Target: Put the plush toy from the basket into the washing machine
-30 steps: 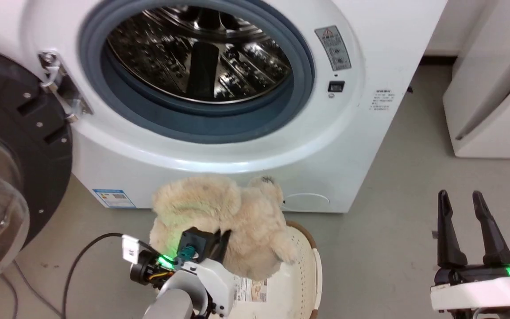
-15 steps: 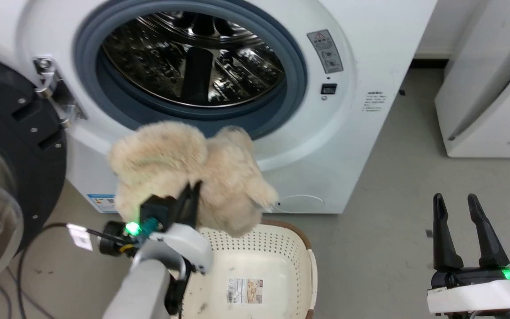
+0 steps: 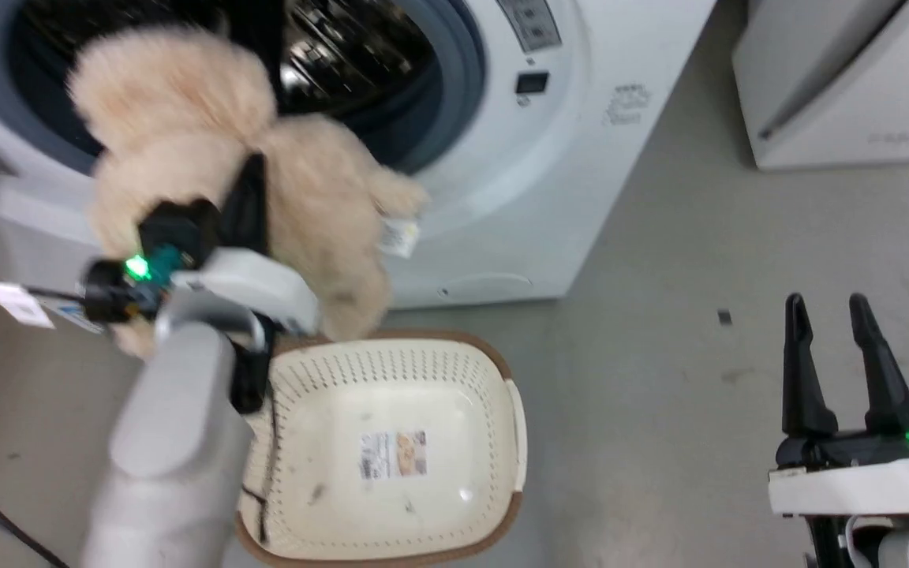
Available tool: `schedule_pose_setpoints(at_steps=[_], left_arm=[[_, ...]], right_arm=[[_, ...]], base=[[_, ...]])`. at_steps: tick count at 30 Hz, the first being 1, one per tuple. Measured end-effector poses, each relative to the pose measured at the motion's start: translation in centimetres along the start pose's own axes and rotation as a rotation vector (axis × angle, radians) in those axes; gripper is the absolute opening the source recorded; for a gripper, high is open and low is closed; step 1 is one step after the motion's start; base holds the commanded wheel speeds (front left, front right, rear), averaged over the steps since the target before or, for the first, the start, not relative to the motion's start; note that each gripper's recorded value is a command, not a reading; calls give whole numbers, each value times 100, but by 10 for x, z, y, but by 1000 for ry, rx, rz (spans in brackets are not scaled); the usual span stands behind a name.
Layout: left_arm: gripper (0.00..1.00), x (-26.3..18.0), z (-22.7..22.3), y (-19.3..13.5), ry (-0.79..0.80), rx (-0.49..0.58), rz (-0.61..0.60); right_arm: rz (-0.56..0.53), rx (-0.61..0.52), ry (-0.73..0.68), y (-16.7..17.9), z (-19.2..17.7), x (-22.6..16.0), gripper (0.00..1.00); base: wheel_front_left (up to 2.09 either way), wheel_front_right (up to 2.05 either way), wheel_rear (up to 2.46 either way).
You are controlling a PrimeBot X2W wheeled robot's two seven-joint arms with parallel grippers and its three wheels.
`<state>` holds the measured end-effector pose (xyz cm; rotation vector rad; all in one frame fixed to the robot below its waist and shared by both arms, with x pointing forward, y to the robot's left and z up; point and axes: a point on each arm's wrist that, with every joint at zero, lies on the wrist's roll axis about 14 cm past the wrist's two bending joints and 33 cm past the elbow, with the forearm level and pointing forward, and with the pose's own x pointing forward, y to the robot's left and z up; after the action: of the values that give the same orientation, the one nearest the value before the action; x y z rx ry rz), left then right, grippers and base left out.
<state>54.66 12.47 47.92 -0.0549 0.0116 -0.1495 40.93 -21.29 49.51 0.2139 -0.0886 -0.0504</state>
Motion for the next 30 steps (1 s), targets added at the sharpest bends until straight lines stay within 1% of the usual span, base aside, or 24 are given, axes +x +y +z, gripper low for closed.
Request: schedule_pose_setpoints(at_steps=[1,2,3,11,17,25,30], left_arm=[[0,0,0,0,0,0,0],[0,15,-2,2,-3,11,-5],[0,15,-2,2,-3,11,-5],[0,76,-7,9,-20,26,-11],[0,121,-13,23,-33,26,15],[0,175,-34,34,-49,9,41],[0,198,-52,44,-57,-15,69]], right_arm=[[0,0,0,0,0,0,100],[-18,-2,9,-6,-4,2,100],[-18,-2,9,-6,-4,2,100],[-71,-10,42,-25,-19,10,100],[-104,-24,61,-39,-29,18,100],[-157,-53,121,-61,-54,22,100],[-184,-63,157,-72,-70,24,100]], base=[[0,0,0],[0,0,0],[0,0,0],[0,0,0],[0,0,0],[0,0,0],[0,0,0]])
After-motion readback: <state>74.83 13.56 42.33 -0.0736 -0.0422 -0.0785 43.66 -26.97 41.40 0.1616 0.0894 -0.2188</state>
